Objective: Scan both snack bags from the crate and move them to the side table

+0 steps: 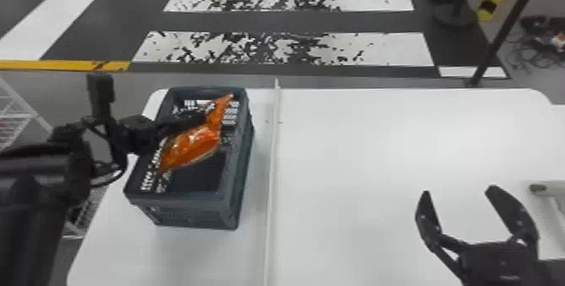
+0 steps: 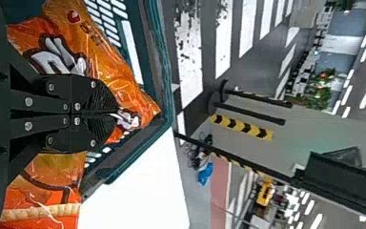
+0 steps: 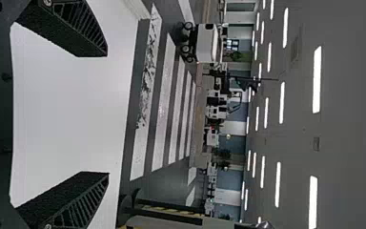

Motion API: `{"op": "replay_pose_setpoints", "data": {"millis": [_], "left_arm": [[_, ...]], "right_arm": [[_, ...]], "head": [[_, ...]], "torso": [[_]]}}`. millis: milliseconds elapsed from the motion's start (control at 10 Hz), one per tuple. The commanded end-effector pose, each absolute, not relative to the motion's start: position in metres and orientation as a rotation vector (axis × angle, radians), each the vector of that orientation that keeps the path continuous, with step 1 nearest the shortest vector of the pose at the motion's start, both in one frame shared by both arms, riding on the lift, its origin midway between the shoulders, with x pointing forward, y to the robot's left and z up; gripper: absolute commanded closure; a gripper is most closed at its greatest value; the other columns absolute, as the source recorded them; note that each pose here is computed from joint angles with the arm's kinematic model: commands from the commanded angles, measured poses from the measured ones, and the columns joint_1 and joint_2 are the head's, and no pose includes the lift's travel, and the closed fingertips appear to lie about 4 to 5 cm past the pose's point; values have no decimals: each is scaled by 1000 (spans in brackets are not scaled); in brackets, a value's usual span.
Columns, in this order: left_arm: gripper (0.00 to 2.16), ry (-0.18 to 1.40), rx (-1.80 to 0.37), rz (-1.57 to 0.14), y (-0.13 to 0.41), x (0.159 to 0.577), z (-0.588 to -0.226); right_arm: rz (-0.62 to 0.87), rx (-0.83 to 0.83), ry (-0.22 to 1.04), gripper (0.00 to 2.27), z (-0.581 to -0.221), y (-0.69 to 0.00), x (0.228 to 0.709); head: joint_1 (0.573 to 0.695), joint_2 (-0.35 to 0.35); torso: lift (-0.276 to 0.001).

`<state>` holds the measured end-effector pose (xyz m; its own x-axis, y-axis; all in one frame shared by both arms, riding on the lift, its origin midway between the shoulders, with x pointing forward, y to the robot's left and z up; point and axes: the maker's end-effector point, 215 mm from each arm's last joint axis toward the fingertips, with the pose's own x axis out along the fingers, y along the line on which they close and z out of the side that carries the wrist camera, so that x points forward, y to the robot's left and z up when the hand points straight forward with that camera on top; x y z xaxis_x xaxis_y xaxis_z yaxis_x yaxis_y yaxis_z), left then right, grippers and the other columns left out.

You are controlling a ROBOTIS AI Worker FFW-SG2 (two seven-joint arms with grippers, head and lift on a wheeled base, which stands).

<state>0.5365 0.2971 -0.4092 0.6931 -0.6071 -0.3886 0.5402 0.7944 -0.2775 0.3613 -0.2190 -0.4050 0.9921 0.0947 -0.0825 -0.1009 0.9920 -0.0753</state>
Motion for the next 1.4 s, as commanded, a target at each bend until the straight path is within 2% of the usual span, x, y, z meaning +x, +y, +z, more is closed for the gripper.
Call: {"op": "replay_pose_setpoints", "data": {"millis": [0, 600, 800, 1000, 1200, 1300], "left_arm": [[2128, 422, -196, -639, 296, 536, -396], [2132, 382, -261, -647, 235, 530, -306], [2132, 379, -293, -649, 204, 529, -291], [2132, 401, -314, -684, 145, 537, -289], [2135, 397, -305, -761, 61, 537, -278], [2135, 426, -271, -788, 27, 534, -286]], "right_arm": [[98, -79, 83, 29, -406, -219, 362], [98, -78, 86, 29, -406, -218, 362], [98, -82, 89, 29, -407, -219, 362], [95, -93, 96, 29, -408, -222, 360], [90, -100, 103, 26, -409, -226, 358], [73, -105, 103, 29, -408, -232, 357]], "head": [[695, 97], [695, 56], [695, 26], [695, -24], [695, -91], [695, -149]], "torso": [[-75], [-75], [-75], [-75], [-75], [-75]]}}
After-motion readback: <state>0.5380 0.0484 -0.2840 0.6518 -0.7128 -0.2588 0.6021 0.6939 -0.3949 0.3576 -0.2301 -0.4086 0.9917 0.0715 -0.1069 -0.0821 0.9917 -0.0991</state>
